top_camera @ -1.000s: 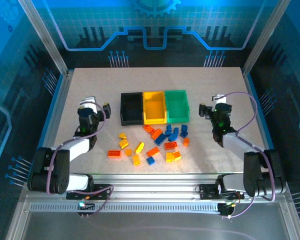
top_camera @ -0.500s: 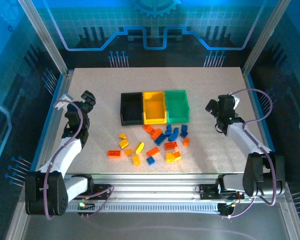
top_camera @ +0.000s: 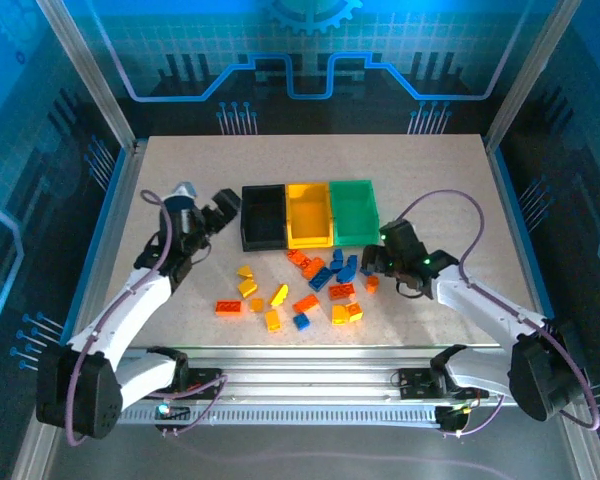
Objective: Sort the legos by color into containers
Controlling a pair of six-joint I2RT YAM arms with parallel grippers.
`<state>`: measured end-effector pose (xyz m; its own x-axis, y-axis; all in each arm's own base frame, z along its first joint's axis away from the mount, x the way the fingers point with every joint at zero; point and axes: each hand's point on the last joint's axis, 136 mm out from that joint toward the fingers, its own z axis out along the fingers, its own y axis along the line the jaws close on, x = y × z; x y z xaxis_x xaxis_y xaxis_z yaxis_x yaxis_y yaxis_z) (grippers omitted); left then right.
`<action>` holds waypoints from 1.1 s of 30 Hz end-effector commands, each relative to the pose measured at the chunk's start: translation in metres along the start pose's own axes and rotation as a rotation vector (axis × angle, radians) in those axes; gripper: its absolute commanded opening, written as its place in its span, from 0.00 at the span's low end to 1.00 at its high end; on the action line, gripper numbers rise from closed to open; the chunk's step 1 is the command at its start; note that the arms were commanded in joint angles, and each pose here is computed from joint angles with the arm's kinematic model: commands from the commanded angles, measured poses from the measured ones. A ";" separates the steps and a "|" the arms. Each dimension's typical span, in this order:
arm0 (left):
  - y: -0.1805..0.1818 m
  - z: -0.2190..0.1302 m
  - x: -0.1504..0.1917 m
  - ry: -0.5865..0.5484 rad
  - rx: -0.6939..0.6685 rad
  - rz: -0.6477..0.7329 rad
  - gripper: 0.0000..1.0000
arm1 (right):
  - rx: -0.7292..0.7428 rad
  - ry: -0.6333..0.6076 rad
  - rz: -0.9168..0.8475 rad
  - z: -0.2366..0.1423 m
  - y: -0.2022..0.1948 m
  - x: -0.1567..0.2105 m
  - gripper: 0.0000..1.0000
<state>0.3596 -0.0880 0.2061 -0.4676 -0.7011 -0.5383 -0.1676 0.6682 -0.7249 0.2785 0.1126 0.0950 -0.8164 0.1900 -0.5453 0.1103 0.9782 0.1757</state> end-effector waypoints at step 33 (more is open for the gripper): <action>0.006 -0.031 0.101 0.313 -0.041 0.040 0.99 | -0.047 0.008 -0.043 -0.004 0.042 -0.007 0.30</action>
<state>0.2909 -0.1414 0.1504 -0.6983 -0.5727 -0.4294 -0.1762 0.7190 -0.6723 0.2685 0.1408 0.0670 -0.8703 0.1745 -0.4606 0.1039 0.9791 0.1747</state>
